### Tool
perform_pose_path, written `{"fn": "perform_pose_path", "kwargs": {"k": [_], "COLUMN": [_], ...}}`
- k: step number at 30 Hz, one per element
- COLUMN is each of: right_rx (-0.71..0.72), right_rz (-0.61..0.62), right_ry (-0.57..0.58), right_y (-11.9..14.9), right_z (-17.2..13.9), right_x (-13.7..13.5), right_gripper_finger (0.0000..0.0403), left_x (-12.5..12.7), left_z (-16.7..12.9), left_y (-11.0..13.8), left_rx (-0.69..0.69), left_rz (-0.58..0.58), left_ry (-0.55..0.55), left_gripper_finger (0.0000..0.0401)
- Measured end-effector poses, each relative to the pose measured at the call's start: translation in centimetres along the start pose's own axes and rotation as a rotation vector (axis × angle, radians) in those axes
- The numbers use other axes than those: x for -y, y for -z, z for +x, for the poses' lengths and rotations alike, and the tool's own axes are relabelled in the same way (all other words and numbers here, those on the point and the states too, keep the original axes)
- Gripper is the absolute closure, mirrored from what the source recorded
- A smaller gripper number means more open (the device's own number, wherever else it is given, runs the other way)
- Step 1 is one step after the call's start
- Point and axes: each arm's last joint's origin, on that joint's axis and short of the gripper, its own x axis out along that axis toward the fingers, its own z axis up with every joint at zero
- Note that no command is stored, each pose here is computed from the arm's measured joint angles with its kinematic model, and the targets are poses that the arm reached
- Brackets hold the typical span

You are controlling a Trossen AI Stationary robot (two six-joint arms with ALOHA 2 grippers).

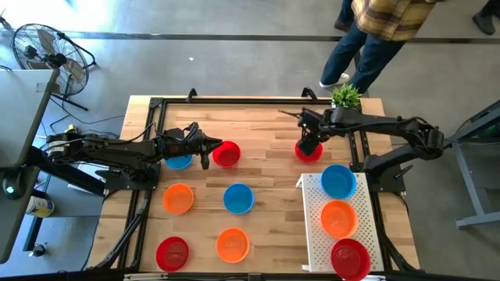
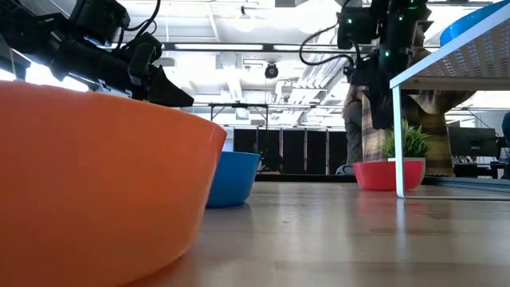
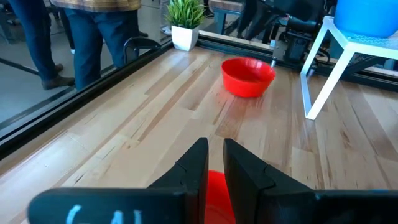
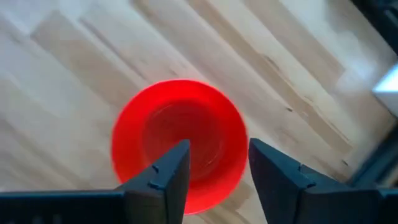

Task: Pick & Place Mini bowls
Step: Stack the red bowl on top of the other red bowl on the shelf

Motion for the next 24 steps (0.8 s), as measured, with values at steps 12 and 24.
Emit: {"fn": "perform_pose_path", "kwargs": {"k": [12, 24], "right_rx": [0.018, -0.127], "right_rz": [0.025, 0.075], "right_ry": [-0.126, 0.031], "right_y": [0.3, 1.0], "right_z": [1.1, 3.5], "right_x": [-4.2, 2.0], "right_gripper_finger": [0.0248, 0.0249], "left_x": [0.0, 0.0], "left_z": [0.0, 0.0], "left_y": [0.0, 0.0], "left_rx": [0.000, -0.005], "left_rz": [0.000, 0.000], "left_ry": [0.000, 0.000], "left_gripper_finger": [0.0355, 0.0355]}}
